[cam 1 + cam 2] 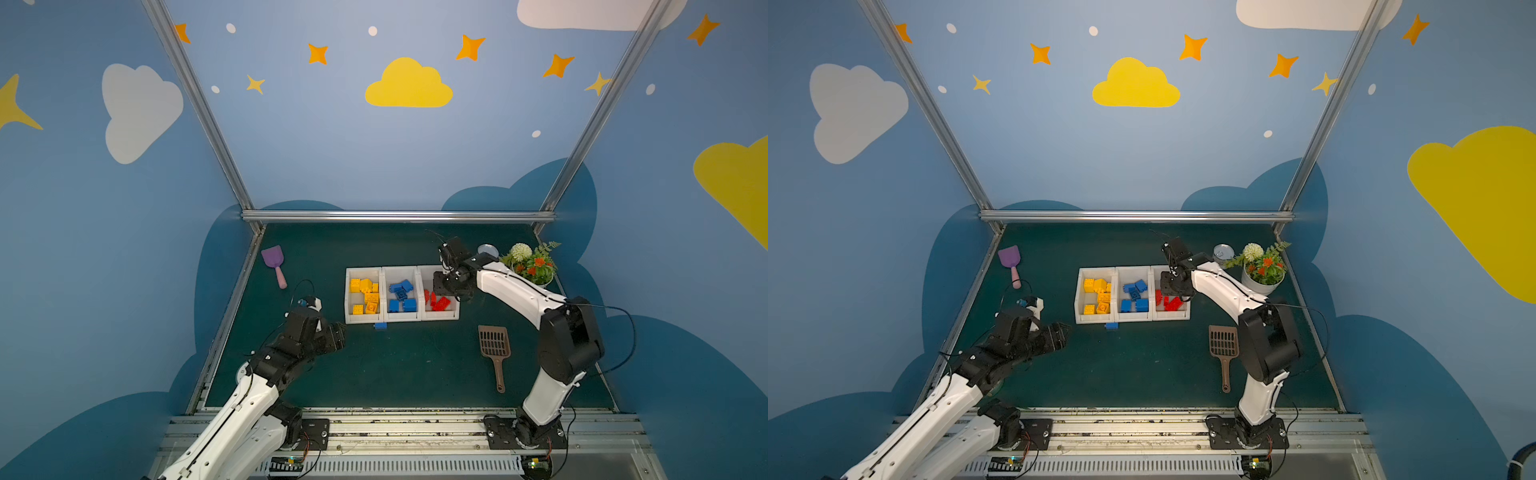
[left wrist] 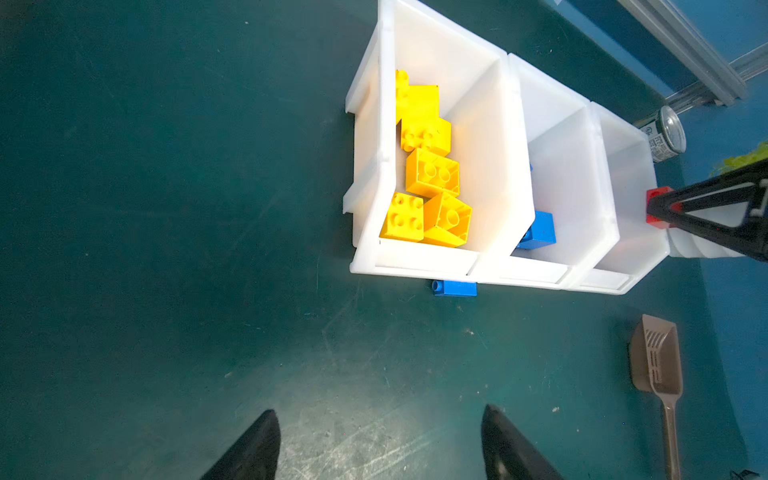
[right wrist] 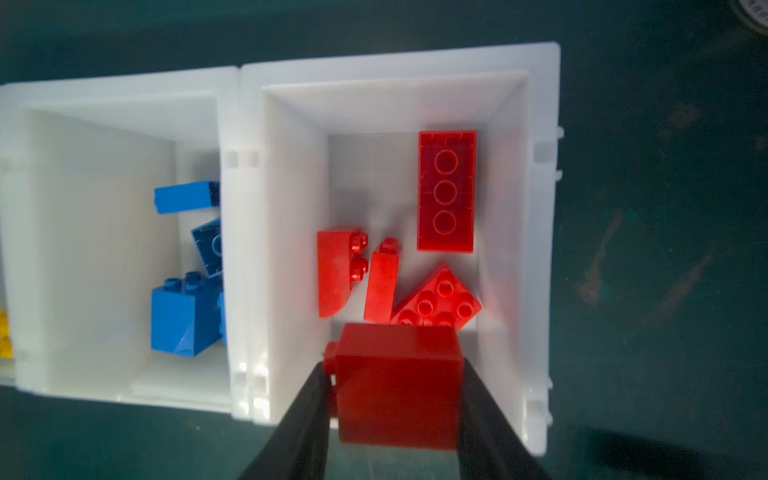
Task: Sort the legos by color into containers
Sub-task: 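Open the right gripper to drop the red brick into the compartment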
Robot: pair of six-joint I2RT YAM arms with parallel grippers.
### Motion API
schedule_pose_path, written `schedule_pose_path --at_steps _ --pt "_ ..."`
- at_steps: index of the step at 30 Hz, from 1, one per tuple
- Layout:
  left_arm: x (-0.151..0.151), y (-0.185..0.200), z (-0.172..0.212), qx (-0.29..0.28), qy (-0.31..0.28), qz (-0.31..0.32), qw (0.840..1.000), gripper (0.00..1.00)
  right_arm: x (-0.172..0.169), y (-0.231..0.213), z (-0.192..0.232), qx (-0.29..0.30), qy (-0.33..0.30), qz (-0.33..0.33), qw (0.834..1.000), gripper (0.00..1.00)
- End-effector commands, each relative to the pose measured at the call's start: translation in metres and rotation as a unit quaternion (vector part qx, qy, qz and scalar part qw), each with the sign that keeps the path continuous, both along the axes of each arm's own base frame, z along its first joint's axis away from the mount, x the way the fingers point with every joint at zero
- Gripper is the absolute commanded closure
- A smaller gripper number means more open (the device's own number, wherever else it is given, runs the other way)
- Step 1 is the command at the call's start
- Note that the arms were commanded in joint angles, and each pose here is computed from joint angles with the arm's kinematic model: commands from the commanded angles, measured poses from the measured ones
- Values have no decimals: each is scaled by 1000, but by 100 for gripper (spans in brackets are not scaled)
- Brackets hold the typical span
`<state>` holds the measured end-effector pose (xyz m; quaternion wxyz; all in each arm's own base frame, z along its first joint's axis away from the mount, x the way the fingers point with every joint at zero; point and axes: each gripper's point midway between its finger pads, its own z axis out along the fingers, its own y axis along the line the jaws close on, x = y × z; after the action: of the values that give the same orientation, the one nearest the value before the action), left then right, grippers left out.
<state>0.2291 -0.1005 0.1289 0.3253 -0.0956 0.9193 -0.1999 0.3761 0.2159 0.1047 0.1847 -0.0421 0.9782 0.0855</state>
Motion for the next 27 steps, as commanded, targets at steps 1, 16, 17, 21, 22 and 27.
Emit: schedule_pose_path --at_steps 1,16,17,21,22,27 --pt "-2 2 -4 -1 5 4 1000 24 4 11 -2 9 26 16 999 59" --pt "-4 -1 -6 -5 9 -1 1000 24 27 12 1 15 31 3 999 35" --pt "-3 -1 -6 -6 9 -1 1000 24 26 10 2 14 30 2 999 35" --pt "-4 -2 -7 -8 12 -5 1000 24 22 6 10 20 25 -2 999 36" --pt "-4 -3 -7 -8 12 -5 1000 24 20 5 13 23 22 -2 999 36" --pt "-4 -6 -10 -12 18 -12 1000 24 10 1 25 35 13 -3 999 36"
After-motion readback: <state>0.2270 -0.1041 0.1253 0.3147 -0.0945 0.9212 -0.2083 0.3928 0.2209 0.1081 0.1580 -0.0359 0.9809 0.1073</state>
